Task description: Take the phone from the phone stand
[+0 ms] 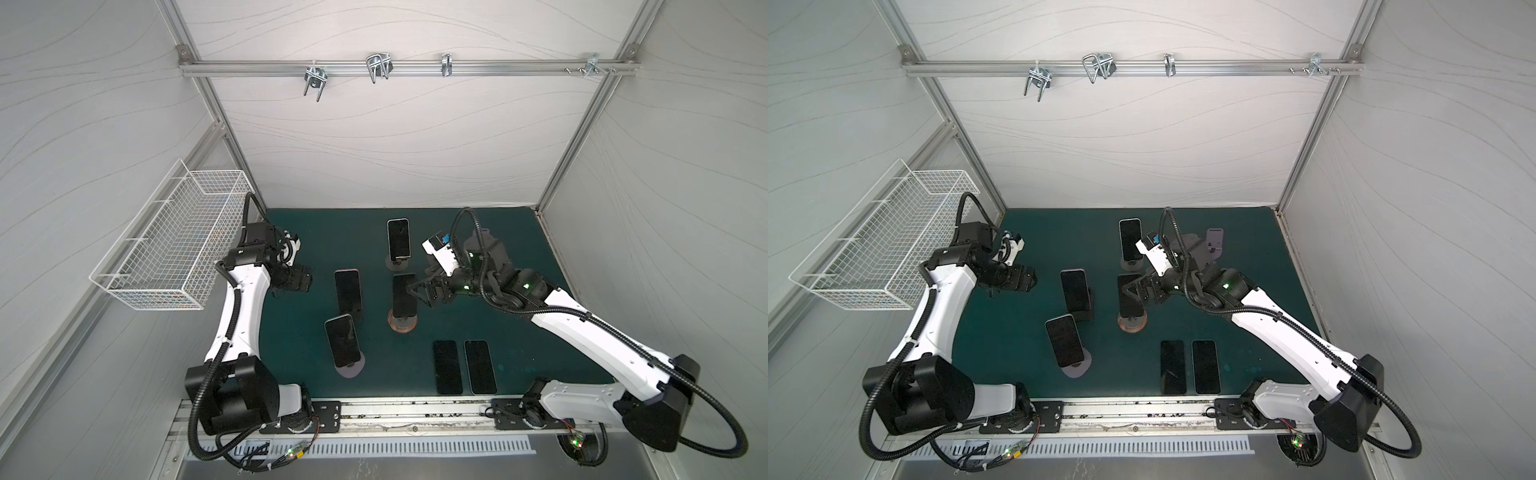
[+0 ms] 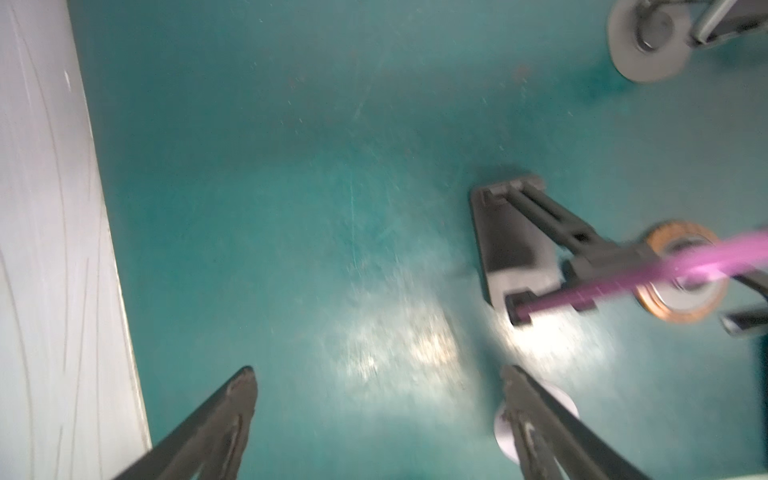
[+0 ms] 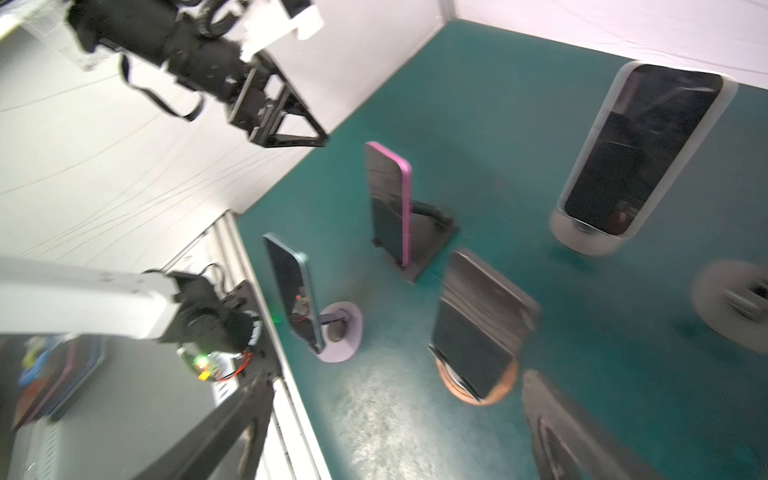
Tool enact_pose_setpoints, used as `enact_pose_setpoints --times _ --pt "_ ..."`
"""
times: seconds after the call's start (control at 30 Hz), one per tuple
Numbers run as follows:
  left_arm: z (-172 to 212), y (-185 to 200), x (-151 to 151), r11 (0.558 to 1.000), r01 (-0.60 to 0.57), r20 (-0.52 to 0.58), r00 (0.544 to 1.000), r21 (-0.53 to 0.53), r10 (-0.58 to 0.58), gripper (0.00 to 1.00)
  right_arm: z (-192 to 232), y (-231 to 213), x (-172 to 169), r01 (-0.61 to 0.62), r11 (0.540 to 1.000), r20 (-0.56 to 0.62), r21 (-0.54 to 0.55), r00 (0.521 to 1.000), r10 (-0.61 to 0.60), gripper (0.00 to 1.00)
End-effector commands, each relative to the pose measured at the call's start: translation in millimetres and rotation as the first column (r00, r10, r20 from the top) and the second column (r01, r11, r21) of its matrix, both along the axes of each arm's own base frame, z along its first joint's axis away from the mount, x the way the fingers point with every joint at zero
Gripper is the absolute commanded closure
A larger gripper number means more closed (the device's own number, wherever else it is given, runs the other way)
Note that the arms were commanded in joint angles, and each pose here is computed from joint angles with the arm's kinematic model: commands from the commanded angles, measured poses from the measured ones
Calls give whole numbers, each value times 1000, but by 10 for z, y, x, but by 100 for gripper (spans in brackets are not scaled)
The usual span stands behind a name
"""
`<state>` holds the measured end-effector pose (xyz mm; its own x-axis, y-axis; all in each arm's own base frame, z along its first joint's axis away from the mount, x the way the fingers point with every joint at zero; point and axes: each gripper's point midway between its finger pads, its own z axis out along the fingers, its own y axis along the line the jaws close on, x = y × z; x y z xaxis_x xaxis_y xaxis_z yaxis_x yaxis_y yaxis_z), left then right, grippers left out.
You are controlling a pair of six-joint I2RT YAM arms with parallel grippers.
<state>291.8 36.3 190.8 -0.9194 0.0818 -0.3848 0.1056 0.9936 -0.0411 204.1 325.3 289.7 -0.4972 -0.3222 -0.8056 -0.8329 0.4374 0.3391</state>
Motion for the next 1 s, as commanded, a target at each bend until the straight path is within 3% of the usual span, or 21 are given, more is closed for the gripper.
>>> enact_pose_setpoints --times 0.0,0.2,0.4,0.63,0.83,0.97 --pt "176 -94 -263 999 21 -58 998 -34 -22 7 60 290 -207 -118 993 24 2 993 118 2" --pt "409 -182 -433 998 16 -29 999 -61 -18 1 -60 667 -338 -61 996 -28 -61 998 59 1" --pt "616 -307 -612 995 41 30 999 -91 -39 0 -207 728 -342 -21 997 -69 -81 997 15 1" --pt "660 -106 -437 996 -89 138 986 -31 92 0 -418 774 -312 251 943 -161 -219 944 -289 1" --pt "587 -16 -213 989 -143 167 975 -34 147 0 -414 977 -400 414 870 -43 -267 897 -440 1" --pt "525 30 -59 986 -161 195 967 -37 165 0 -412 1180 -538 430 868 -26 -250 893 -450 1"
